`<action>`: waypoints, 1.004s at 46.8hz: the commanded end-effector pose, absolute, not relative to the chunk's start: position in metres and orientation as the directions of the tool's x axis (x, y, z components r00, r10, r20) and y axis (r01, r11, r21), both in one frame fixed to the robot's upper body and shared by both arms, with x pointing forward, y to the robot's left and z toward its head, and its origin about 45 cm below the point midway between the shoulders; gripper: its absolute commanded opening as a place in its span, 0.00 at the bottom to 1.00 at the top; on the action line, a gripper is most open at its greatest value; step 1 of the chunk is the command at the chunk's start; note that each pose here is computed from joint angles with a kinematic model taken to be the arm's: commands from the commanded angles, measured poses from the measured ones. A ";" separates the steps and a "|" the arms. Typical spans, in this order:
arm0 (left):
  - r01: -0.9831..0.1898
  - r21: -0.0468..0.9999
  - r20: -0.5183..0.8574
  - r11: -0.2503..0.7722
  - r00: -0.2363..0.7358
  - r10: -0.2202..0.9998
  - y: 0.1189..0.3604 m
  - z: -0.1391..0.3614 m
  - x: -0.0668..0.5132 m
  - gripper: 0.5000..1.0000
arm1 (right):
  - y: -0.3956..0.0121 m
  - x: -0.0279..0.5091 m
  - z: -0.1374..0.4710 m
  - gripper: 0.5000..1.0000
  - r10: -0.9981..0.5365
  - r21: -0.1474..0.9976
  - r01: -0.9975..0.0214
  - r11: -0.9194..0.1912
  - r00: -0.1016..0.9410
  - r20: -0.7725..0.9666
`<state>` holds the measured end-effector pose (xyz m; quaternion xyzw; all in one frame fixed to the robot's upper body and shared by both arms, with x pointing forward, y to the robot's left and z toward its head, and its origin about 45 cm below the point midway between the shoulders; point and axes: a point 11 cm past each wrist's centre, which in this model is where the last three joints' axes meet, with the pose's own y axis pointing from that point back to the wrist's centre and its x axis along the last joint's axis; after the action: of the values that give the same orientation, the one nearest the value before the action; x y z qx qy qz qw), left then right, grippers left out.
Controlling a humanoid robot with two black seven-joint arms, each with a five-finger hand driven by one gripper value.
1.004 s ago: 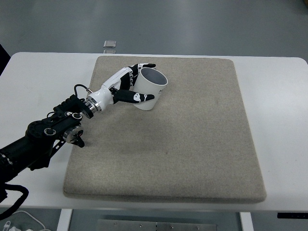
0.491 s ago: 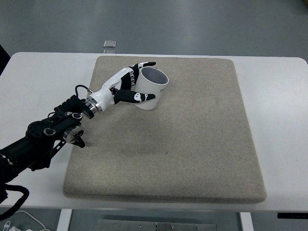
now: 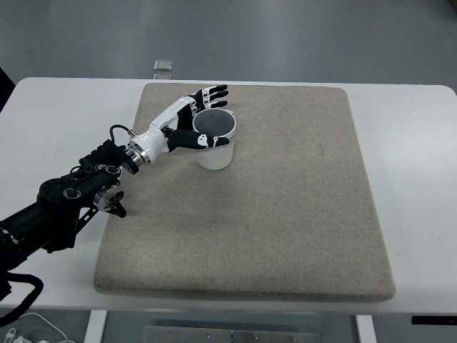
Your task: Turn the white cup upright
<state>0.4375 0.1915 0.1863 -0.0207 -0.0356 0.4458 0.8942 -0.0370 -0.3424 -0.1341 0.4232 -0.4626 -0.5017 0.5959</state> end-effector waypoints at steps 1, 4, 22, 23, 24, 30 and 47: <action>-0.793 -0.078 0.046 0.604 0.603 0.797 0.190 0.190 0.439 0.99 | -0.342 -0.037 -0.134 0.86 -0.990 0.969 0.206 0.138 0.069 0.127; -0.788 -0.089 0.043 0.609 0.608 0.793 0.189 0.194 0.439 0.99 | -0.342 -0.037 -0.134 0.86 -0.990 0.969 0.207 0.138 0.069 0.127; -0.782 -0.212 -0.003 0.586 0.600 0.800 0.196 0.238 0.451 0.99 | -0.342 -0.037 -0.134 0.86 -0.990 0.969 0.207 0.138 0.069 0.127; -0.784 -0.222 -0.004 0.580 0.596 0.803 0.197 0.242 0.453 0.99 | -0.342 -0.037 -0.134 0.86 -0.990 0.969 0.207 0.138 0.069 0.127; -0.785 -0.229 -0.006 0.575 0.592 0.806 0.198 0.245 0.454 0.99 | -0.342 -0.037 -0.134 0.86 -0.990 0.969 0.207 0.138 0.069 0.127; -0.791 -0.291 -0.041 0.539 0.573 0.818 0.200 0.271 0.466 0.99 | -0.342 -0.037 -0.134 0.86 -0.990 0.969 0.207 0.138 0.069 0.127; -0.826 -0.358 -0.096 0.435 0.495 0.863 0.216 0.309 0.491 0.98 | -0.342 -0.037 -0.134 0.86 -0.990 0.969 0.207 0.138 0.069 0.127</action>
<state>0.4898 0.2116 0.3092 -0.1778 -0.0550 0.4912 0.8509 -0.0370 -0.3424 -0.1341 0.4233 -0.4626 -0.5017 0.5959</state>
